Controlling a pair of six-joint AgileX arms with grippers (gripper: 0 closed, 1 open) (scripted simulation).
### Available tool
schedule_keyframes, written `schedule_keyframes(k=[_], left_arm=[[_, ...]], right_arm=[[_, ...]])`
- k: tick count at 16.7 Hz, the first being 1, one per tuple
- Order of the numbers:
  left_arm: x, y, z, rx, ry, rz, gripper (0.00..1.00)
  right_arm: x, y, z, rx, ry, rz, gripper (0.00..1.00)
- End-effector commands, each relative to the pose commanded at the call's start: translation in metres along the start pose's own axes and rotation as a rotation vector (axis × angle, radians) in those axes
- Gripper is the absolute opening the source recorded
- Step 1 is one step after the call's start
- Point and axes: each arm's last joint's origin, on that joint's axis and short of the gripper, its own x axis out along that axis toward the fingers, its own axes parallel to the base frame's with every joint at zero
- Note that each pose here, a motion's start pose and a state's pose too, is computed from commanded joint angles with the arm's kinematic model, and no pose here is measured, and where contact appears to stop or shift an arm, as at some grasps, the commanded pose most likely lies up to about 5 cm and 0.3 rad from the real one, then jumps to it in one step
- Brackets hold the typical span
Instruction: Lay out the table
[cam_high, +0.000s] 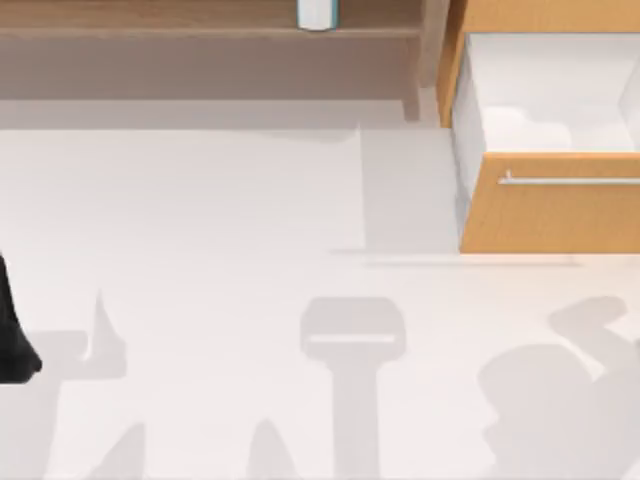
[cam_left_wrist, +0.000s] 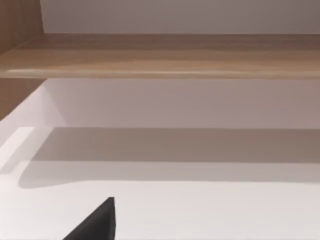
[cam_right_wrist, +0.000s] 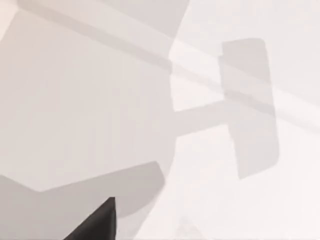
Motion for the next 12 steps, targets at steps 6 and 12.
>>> schedule_keyframes(k=[6, 12], left_arm=[[0.000, 0.000, 0.000, 0.000, 0.000, 0.000, 1.00], [0.000, 0.000, 0.000, 0.000, 0.000, 0.000, 1.00]], right_arm=[[0.006, 0.025, 0.010, -0.303, -0.219, -0.340, 1.00], [-0.003, 0.069, 0.009, -0.557, -0.416, -0.602, 1.00]])
